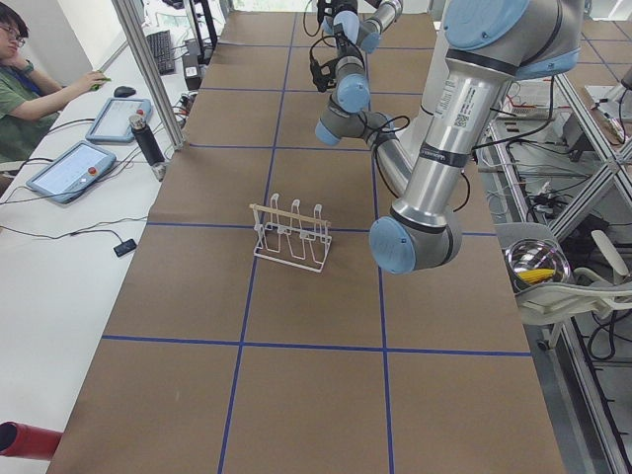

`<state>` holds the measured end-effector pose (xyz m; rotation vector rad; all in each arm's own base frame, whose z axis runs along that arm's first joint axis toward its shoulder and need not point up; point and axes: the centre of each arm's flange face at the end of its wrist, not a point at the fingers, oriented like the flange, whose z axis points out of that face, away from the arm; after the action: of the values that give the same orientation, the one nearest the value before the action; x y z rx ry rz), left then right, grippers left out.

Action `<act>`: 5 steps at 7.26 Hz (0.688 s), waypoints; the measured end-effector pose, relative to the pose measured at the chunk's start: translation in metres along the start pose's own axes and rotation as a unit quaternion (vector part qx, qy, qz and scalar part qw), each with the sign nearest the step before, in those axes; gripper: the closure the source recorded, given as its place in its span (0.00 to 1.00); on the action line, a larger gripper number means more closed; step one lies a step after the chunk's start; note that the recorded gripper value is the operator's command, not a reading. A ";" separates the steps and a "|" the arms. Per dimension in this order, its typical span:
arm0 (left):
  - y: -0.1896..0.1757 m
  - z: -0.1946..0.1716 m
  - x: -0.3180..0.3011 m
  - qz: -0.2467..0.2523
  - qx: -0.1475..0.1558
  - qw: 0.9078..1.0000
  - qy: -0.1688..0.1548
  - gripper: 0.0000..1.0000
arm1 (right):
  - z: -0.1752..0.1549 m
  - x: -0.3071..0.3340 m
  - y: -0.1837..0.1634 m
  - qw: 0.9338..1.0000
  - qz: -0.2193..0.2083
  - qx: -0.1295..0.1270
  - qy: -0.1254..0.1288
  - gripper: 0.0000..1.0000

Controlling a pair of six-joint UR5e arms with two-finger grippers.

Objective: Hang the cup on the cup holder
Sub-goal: 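Open the right gripper and pull it back from the cup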

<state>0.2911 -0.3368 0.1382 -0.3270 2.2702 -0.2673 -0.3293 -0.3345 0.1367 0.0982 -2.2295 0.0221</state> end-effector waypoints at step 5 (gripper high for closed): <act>0.004 -0.003 -0.001 -0.001 -0.009 1.000 0.002 1.00 | 0.004 0.008 0.004 1.000 0.010 -0.004 0.005 0.00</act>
<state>0.2888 -0.3328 0.1403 -0.3395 2.2780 -0.2485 -0.3375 -0.3312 0.1412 0.0720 -2.2203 0.0254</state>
